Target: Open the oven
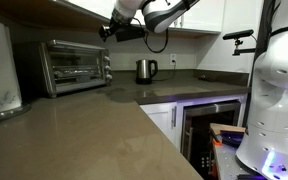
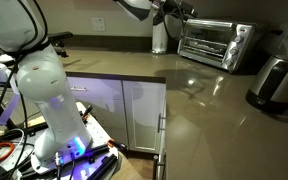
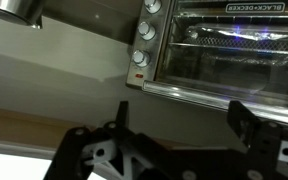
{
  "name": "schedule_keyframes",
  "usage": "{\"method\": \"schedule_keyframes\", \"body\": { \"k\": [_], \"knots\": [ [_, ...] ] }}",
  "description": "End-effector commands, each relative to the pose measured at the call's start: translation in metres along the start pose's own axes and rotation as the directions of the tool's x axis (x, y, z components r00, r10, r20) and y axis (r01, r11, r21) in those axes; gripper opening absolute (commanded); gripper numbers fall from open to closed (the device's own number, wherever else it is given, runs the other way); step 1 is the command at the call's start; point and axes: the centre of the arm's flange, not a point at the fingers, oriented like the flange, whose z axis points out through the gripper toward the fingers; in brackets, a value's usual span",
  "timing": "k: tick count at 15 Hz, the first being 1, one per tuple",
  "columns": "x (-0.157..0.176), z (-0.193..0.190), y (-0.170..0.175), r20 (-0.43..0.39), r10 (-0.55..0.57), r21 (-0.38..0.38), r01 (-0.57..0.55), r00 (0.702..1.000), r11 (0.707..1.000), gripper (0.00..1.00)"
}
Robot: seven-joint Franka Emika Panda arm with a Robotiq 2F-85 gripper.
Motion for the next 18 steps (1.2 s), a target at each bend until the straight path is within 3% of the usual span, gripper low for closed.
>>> {"method": "schedule_keyframes", "body": {
  "k": [1,4,5,6,8,15,17,18],
  "knots": [
    [0.008,0.004,-0.008,-0.108,-0.004,0.030,0.007,0.994,1.000,1.00],
    [0.021,0.006,-0.014,-0.208,0.002,0.066,0.012,0.978,0.998,0.99],
    [0.026,0.008,-0.014,-0.233,0.013,0.082,0.007,0.972,0.997,0.86],
    [0.028,0.011,-0.016,-0.250,0.019,0.090,0.004,0.968,0.996,0.82],
    [0.031,0.017,-0.018,-0.275,0.039,0.105,-0.010,0.961,0.994,0.64],
    [0.020,0.054,-0.037,-0.293,0.093,0.135,-0.055,0.952,0.989,0.18],
    [0.018,0.064,-0.040,-0.298,0.092,0.134,-0.053,0.950,0.989,0.06],
    [0.018,0.068,-0.041,-0.299,0.091,0.135,-0.053,0.950,0.989,0.05]
  ]
}}
